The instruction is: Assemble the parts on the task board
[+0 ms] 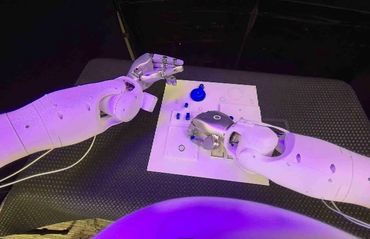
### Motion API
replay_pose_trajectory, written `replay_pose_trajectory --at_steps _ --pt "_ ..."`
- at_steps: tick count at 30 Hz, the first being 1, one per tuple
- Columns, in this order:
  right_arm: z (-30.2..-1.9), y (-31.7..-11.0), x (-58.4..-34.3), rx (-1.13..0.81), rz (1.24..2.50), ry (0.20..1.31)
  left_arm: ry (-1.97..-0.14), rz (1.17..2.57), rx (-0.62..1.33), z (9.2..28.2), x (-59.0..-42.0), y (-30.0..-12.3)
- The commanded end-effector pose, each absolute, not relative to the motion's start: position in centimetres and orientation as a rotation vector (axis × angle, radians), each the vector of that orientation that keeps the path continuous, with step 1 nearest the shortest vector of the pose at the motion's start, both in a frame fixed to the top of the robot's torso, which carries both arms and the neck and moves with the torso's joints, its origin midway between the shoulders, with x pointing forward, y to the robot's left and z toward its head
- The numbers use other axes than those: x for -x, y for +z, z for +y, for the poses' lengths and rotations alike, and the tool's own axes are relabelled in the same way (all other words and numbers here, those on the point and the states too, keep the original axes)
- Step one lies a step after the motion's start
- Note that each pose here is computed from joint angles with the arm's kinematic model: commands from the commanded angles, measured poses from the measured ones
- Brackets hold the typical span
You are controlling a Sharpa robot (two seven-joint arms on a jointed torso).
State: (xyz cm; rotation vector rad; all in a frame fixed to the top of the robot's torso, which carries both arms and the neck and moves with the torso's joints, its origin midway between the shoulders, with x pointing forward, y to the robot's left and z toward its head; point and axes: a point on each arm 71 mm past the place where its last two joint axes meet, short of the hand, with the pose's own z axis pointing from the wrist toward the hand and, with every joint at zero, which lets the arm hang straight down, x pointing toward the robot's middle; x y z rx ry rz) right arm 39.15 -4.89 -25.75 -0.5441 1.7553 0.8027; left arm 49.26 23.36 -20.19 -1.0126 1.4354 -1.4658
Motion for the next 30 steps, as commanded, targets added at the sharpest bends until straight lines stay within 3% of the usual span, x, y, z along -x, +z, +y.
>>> replay_pose_trajectory --at_steps 1,10,20,30 --pt "-5.0 -26.0 -39.1 0.538 1.752 0.8 -1.487 1.432 1.007 23.2 -49.3 -20.0" --pt "-5.5 -25.3 -38.9 0.491 1.672 0.839 -1.488 1.434 1.007 23.2 -49.3 -20.0" --pt "-7.9 -23.8 -38.0 0.432 1.599 0.875 -1.486 1.435 1.008 23.4 -49.3 -20.1" --pt "-13.9 -20.8 -40.7 0.297 1.638 0.663 -1.485 1.435 1.016 23.5 -49.3 -20.2"
